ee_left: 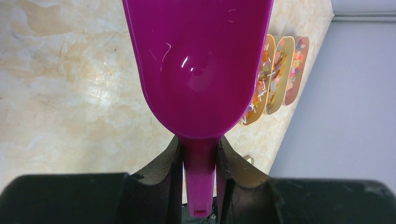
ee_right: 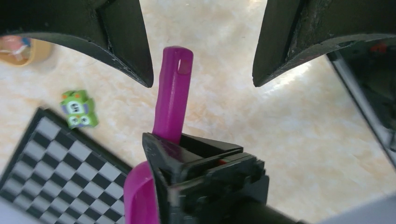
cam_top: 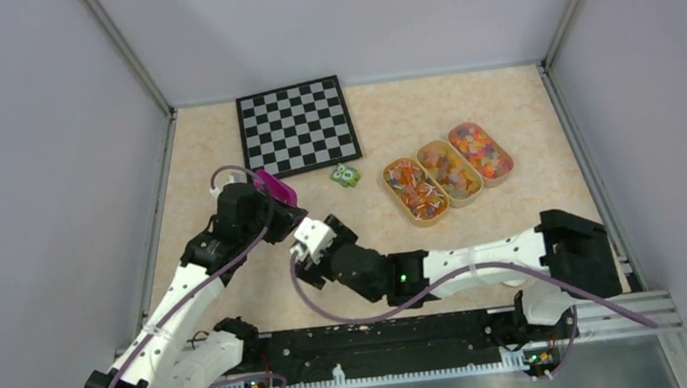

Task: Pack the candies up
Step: Adjust the spatula.

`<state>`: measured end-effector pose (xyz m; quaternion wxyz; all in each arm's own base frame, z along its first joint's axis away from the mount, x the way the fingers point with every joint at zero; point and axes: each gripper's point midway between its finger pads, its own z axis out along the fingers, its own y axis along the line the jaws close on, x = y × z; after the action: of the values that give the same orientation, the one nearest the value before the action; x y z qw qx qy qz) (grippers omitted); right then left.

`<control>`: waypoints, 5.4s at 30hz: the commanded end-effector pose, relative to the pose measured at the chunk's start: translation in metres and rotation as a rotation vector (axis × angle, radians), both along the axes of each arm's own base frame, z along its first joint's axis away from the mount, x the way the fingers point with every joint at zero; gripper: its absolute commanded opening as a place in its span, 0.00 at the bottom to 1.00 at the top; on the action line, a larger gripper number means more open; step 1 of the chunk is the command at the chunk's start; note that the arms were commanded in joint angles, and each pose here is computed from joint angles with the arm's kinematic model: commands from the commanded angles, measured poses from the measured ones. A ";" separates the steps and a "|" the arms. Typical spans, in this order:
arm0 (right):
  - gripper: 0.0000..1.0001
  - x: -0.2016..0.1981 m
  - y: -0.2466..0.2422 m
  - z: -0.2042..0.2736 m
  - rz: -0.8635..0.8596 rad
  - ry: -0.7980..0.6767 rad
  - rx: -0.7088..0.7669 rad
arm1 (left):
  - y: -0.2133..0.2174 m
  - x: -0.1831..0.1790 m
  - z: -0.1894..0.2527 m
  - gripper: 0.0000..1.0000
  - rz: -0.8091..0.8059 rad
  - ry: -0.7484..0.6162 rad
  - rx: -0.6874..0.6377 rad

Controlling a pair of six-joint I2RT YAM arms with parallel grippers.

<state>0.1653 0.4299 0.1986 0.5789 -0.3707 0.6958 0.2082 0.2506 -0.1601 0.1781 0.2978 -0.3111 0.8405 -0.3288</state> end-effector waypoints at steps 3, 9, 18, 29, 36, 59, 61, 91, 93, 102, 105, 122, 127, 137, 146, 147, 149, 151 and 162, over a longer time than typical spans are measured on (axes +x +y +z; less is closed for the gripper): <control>0.74 0.014 0.005 0.013 -0.164 -0.336 -0.222 | -0.005 -0.003 0.021 0.00 0.010 -0.007 -0.073; 0.62 0.015 0.011 0.009 -0.228 -0.442 -0.282 | -0.014 -0.009 0.028 0.00 -0.019 0.015 -0.137; 0.19 0.020 -0.003 0.015 -0.307 -0.485 -0.241 | -0.019 -0.015 0.037 0.02 -0.064 -0.015 -0.167; 0.00 0.019 -0.015 0.023 -0.279 -0.384 -0.093 | -0.024 -0.013 0.065 0.68 -0.121 -0.216 -0.219; 0.00 0.024 -0.041 0.011 -0.250 -0.172 0.027 | -0.020 -0.011 0.064 0.87 -0.130 -0.249 -0.163; 0.00 -0.005 -0.069 0.011 -0.045 0.181 0.300 | -0.002 0.007 0.007 0.60 -0.036 -0.133 -0.004; 0.00 -0.005 -0.069 0.007 -0.045 0.185 0.292 | -0.001 0.007 0.002 0.49 -0.019 -0.108 -0.008; 0.44 0.004 -0.033 0.009 0.022 0.062 0.220 | -0.019 -0.027 -0.034 0.00 0.015 0.241 -0.174; 0.43 0.006 -0.032 0.007 0.016 0.059 0.217 | -0.023 -0.028 -0.033 0.00 0.000 0.245 -0.190; 0.52 0.010 -0.029 0.002 -0.014 0.064 0.211 | -0.028 -0.035 -0.043 0.00 -0.012 0.303 -0.219; 0.56 0.009 -0.030 -0.004 -0.013 0.079 0.187 | -0.028 -0.038 -0.048 0.00 -0.008 0.329 -0.220; 0.55 0.010 -0.048 -0.017 -0.043 0.098 0.167 | -0.034 -0.044 -0.051 0.00 -0.031 0.369 -0.258; 0.65 0.001 -0.057 -0.015 0.051 0.142 0.200 | -0.032 -0.045 -0.050 0.00 -0.029 0.370 -0.248; 0.62 0.003 -0.053 -0.015 0.058 0.139 0.208 | -0.038 -0.050 -0.053 0.00 -0.055 0.417 -0.269; 0.61 0.003 -0.048 -0.026 0.068 0.145 0.161 | -0.039 -0.051 -0.055 0.00 -0.048 0.428 -0.284; 0.61 0.002 -0.048 -0.028 0.070 0.150 0.162 | -0.039 -0.050 -0.055 0.00 -0.044 0.428 -0.284; 0.61 0.000 -0.047 -0.028 0.080 0.157 0.172 | -0.038 -0.050 -0.054 0.00 -0.036 0.424 -0.288; 0.62 -0.002 -0.046 -0.029 0.093 0.163 0.169 | -0.038 -0.049 -0.055 0.00 -0.027 0.422 -0.287; 0.73 -0.011 -0.057 -0.022 0.113 0.190 0.175 | -0.035 -0.049 -0.058 0.00 -0.008 0.429 -0.284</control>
<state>0.1566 0.3730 0.1532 0.5205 -0.3527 0.7162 0.3030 0.2101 -0.1732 0.0979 0.0989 -0.4345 0.8382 -0.3142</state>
